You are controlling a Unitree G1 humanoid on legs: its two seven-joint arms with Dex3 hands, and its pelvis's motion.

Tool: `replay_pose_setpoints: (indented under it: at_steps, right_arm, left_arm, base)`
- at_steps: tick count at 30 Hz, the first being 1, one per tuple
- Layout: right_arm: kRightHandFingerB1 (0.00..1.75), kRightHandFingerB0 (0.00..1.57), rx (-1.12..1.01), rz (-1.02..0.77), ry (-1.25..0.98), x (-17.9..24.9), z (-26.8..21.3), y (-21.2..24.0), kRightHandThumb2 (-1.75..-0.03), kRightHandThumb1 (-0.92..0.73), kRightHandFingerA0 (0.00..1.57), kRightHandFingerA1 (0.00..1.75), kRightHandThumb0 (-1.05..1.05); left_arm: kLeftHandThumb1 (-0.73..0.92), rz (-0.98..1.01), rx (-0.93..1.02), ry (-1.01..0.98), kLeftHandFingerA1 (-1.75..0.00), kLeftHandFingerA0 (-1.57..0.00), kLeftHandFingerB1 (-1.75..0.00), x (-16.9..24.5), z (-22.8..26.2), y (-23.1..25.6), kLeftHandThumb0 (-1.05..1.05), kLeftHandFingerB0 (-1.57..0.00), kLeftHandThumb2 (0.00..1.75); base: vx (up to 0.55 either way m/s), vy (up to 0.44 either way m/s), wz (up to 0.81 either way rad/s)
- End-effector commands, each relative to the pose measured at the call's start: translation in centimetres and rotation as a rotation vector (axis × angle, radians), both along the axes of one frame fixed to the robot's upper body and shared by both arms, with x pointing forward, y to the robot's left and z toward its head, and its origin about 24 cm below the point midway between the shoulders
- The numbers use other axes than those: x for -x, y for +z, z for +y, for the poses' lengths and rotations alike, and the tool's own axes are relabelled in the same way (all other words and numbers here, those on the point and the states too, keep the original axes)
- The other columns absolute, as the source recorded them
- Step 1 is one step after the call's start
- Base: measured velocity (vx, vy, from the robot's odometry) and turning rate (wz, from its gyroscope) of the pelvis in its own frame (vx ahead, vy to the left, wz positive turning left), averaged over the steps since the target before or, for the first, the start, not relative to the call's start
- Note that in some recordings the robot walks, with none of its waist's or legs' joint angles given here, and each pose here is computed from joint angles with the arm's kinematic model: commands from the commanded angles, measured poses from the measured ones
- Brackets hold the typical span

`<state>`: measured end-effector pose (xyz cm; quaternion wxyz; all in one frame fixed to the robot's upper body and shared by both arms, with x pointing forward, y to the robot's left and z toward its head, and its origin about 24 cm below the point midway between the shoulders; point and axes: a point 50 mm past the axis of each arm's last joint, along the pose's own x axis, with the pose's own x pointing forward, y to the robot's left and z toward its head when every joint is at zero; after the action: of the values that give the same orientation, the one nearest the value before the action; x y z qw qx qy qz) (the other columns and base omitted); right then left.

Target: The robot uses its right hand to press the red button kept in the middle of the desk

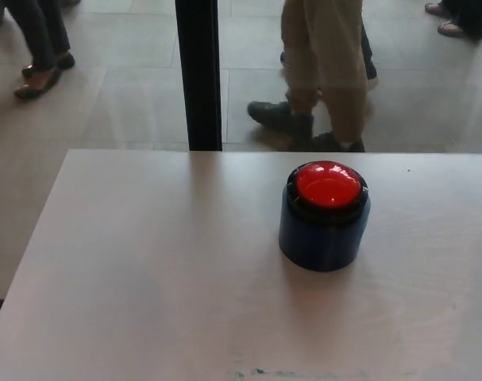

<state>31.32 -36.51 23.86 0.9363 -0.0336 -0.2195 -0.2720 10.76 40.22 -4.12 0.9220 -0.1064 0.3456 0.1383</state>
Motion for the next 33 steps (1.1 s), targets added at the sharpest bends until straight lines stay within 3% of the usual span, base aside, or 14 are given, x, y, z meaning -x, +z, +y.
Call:
replay_pose_setpoints:
  at_steps: [1, 4, 5, 8, 11, 13, 14, 17, 25, 26, 27, 29, 30, 33]
  right_arm:
    - [1.5, 0.85, 0.065, -0.22, 0.073, -2.5, 5.9, 8.8, -1.19, -0.52, 1.03, 1.75, -0.2]
    - [1.26, 0.98, 0.087, -0.231, 0.196, -3.8, 8.9, 9.9, -1.16, -0.51, 1.27, 1.44, -0.28]
    - [1.26, 0.98, 0.098, -0.232, 0.218, -4.1, 9.5, 10.1, -1.15, -0.51, 1.24, 1.42, -0.29]
    - [1.54, 0.78, 0.115, -0.224, 0.333, -5.5, 12.7, 10.7, -1.17, -0.52, 0.95, 1.75, -0.21]
    - [1.52, 0.78, 0.097, -0.216, 0.406, -6.2, 14.5, 11.0, -1.16, -0.53, 0.94, 1.75, -0.22]
    - [1.57, 0.78, 0.108, -0.179, 0.501, -7.2, 17.2, 10.6, -1.28, -0.44, 0.94, 1.75, -0.19]
    - [1.57, 0.79, 0.113, -0.156, 0.514, -7.5, 17.9, 10.3, -1.3, -0.43, 0.96, 1.75, -0.2]
    - [1.58, 0.8, 0.129, -0.115, 0.549, -8.1, 18.9, 9.5, -1.3, -0.43, 0.96, 1.75, -0.21]
    - [1.59, 0.79, 0.058, 0.03, 0.64, -10.0, 21.3, 5.8, -1.32, -0.44, 0.98, 1.75, -0.22]
    - [1.64, 0.76, 0.067, 0.068, 0.662, -10.2, 21.7, 4.8, -1.38, -0.41, 0.99, 1.75, -0.21]
    - [1.65, 0.75, 0.098, 0.095, 0.666, -10.3, 21.9, 4.2, -1.32, -0.45, 0.98, 1.75, -0.22]
    - [1.65, 0.75, 0.14, 0.118, 0.663, -10.3, 22.1, 3.7, -1.32, -0.45, 0.98, 1.75, -0.22]
    - [1.62, 0.81, 0.164, 0.13, 0.661, -10.4, 22.3, 3.6, -1.31, -0.44, 0.98, 1.75, -0.23]
    - [1.65, 0.77, 0.227, 0.174, 0.649, -10.6, 22.5, 2.6, -1.3, -0.45, 0.96, 1.75, -0.23]
  left_arm:
    - [0.61, -0.006, 0.056, 0.042, -0.5, -0.07, -0.33, 0.9, 0.7, 0.5, -0.81, -0.05, 0.92]
    - [0.6, -0.005, 0.06, 0.057, -0.51, -0.08, -0.36, 1.0, 0.7, 0.4, -0.78, -0.05, 0.93]
    - [0.75, -0.005, 0.06, 0.055, -0.44, -0.12, -0.26, 1.0, 0.7, 0.4, -0.75, -0.1, 0.63]
    - [0.44, 0.001, 0.045, 0.046, -0.52, -0.02, -0.5, 0.9, 0.8, 0.4, -0.39, 0.0, 1.04]
    - [0.59, 0.002, 0.047, 0.041, -0.51, -0.08, -0.41, 0.8, 0.8, 0.3, -0.79, -0.04, 0.94]
    - [0.45, -0.004, 0.053, 0.031, -0.52, -0.02, -0.5, 0.7, 0.7, 0.5, -0.39, 0.0, 1.04]
    - [0.57, -0.012, 0.064, 0.036, -0.54, -0.12, -0.41, 0.7, 0.6, 0.5, -0.8, 0.0, 0.96]
    - [0.46, -0.008, 0.048, 0.025, -0.52, -0.02, -0.5, 0.6, 0.7, 0.6, -0.39, 0.0, 1.04]
    - [0.47, -0.011, 0.062, 0.036, -0.53, -0.02, -0.5, 0.6, 0.8, 0.8, -0.38, 0.0, 1.05]
    - [0.58, -0.012, 0.06, 0.023, -0.53, -0.12, -0.4, 0.6, 0.8, 0.8, -0.78, 0.0, 0.96]
    - [0.78, -0.009, 0.057, 0.014, -0.43, -0.11, -0.29, 0.6, 0.8, 0.8, -0.74, -0.1, 0.62]
    - [0.78, -0.007, 0.056, 0.01, -0.43, -0.11, -0.29, 0.6, 0.8, 0.8, -0.74, -0.1, 0.62]
    - [0.58, -0.01, 0.057, 0.015, -0.53, -0.11, -0.4, 0.6, 0.9, 0.8, -0.8, 0.0, 0.96]
    - [0.58, -0.007, 0.057, 0.009, -0.5, -0.04, -0.38, 0.8, 1.1, 0.7, -0.77, -0.02, 0.98]
  base:
    - [0.0, 0.0, 0.0]
    - [0.0, 0.0, 0.0]
    - [0.0, 0.0, 0.0]
    - [0.0, 0.0, 0.0]
    - [0.0, 0.0, 0.0]
    - [0.0, 0.0, 0.0]
    - [0.0, 0.0, 0.0]
    - [-0.03, -0.009, 0.05]
    - [-0.01, -0.002, 0.01]
    - [0.0, 0.0, 0.0]
    - [0.0, 0.0, 0.0]
    - [0.0, 0.0, 0.0]
    - [0.0, 0.0, 0.0]
    - [0.0, 0.0, 0.0]
